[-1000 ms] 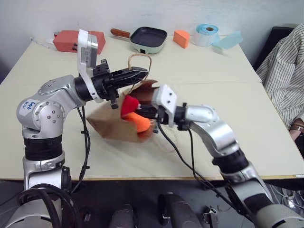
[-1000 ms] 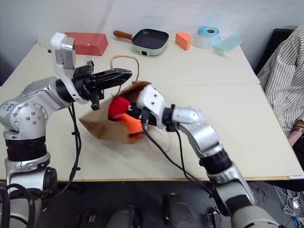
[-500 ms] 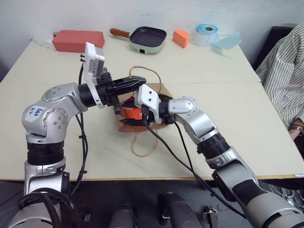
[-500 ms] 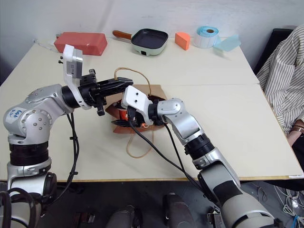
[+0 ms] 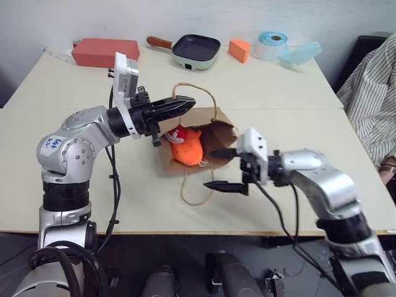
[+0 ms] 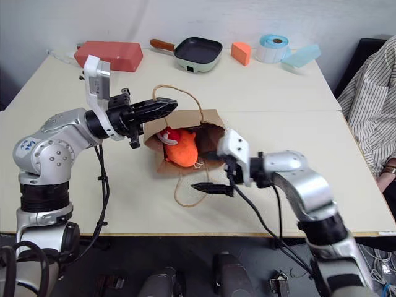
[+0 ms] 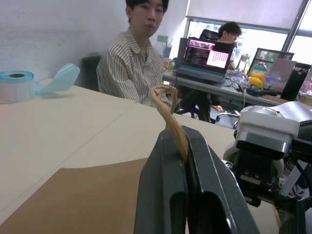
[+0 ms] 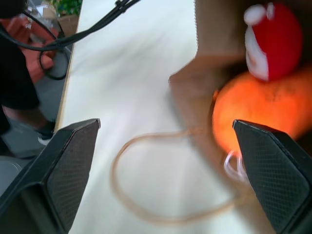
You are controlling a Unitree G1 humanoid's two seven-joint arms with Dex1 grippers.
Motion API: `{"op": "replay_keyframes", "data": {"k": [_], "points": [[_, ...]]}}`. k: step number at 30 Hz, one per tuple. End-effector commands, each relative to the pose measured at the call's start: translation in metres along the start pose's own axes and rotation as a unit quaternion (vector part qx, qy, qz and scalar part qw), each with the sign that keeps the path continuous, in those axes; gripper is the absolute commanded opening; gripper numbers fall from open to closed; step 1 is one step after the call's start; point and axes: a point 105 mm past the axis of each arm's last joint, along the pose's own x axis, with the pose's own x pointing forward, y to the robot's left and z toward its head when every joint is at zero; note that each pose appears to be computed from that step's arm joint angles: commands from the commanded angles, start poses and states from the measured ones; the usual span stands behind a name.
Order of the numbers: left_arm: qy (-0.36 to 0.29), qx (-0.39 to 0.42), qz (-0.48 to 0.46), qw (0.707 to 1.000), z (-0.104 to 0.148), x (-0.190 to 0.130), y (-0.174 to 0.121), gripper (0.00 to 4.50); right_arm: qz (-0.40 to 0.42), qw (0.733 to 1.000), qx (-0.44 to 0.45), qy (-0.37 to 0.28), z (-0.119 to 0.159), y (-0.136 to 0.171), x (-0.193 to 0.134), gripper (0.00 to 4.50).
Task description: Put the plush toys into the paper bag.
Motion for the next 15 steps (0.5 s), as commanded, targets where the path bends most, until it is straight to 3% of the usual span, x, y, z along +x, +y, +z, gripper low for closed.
{"op": "replay_keyframes", "data": {"k": [1,4,8,11,15], "points": [[-0.008,0.024,-0.016,1.0,0.011,0.002,-0.006,0.0,-0.052,0.995,0.085,0.013,-0.017,0.006,-0.015,4.47],[-0.013,0.021,-0.022,0.999,0.013,0.005,-0.007,0.0,-0.054,0.986,0.152,0.033,-0.045,0.017,-0.007,4.47],[-0.018,0.02,-0.001,1.0,0.016,0.007,0.001,0.0,-0.098,0.974,0.184,0.092,-0.082,0.006,0.004,4.47],[-0.021,0.021,0.013,0.999,0.018,0.006,0.008,0.0,-0.114,0.964,0.226,0.079,-0.083,-0.001,0.004,4.47],[-0.018,0.022,0.008,1.0,0.018,0.008,0.007,0.0,-0.062,0.954,0.29,0.043,-0.069,0.013,0.017,4.47]]}}
